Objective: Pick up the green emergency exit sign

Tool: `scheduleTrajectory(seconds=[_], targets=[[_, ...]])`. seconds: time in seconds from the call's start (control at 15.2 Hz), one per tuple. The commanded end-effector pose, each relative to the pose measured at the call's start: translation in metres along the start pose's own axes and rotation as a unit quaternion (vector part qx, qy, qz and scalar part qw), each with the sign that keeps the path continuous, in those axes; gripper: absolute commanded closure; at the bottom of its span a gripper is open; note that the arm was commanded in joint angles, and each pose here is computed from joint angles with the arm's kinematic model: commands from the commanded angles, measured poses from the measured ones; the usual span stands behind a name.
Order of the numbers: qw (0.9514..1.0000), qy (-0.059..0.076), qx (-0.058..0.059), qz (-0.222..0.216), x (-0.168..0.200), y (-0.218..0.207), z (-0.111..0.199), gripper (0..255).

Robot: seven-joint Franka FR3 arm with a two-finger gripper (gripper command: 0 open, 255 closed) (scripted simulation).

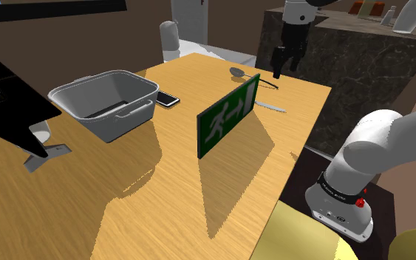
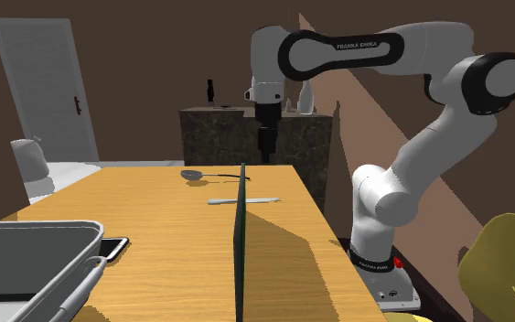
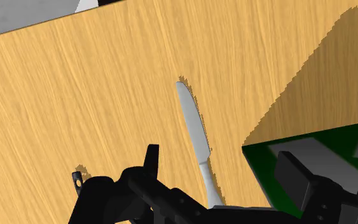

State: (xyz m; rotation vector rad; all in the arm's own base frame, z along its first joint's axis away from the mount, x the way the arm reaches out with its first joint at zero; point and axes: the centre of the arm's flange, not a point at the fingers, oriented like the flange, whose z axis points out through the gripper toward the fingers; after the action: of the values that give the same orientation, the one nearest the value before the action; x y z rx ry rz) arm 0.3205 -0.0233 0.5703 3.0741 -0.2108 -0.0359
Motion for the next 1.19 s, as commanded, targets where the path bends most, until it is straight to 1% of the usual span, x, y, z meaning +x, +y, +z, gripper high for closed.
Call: scheduleTrajectory(seconds=[0.0,0.07,0.13,0.2,0.26,0.33,0.4,0.46,0.53,0.59,0.66,0.73,0.79,0.86,0.92,0.99,1.06,1.12], targets=[[1.0000,0.000,0.000,0.000,0.000,0.000,0.000,0],[0.9992,0.001,0.003,0.039,-0.007,-0.011,-0.002,0],[0.9969,0.003,0.006,0.079,-0.012,-0.022,-0.004,0],[0.9930,0.004,0.009,0.118,-0.017,-0.033,-0.006,0],[0.9876,0.005,0.012,0.157,-0.021,-0.045,-0.008,0],[0.9806,0.007,0.015,0.195,-0.024,-0.057,-0.011,0],[0.9721,0.008,0.018,0.234,-0.026,-0.069,-0.013,0],[0.9622,0.009,0.021,0.272,-0.028,-0.082,-0.015,0],[0.9507,0.011,0.024,0.309,-0.028,-0.094,-0.018,0],[0.9377,0.012,0.026,0.346,-0.027,-0.106,-0.020,0],[0.9233,0.013,0.029,0.383,-0.025,-0.119,-0.023,0],[0.9074,0.014,0.032,0.419,-0.022,-0.131,-0.026,0],[0.8901,0.016,0.035,0.454,-0.019,-0.142,-0.028,0],[0.8715,0.017,0.037,0.489,-0.014,-0.154,-0.031,0],[0.8515,0.018,0.040,0.523,-0.009,-0.165,-0.034,0],[0.8301,0.019,0.042,0.556,-0.003,-0.175,-0.037,0],[0.8075,0.020,0.045,0.588,0.004,-0.185,-0.040,0],[0.8040,0.020,0.045,0.593,0.006,-0.187,-0.041,0]])
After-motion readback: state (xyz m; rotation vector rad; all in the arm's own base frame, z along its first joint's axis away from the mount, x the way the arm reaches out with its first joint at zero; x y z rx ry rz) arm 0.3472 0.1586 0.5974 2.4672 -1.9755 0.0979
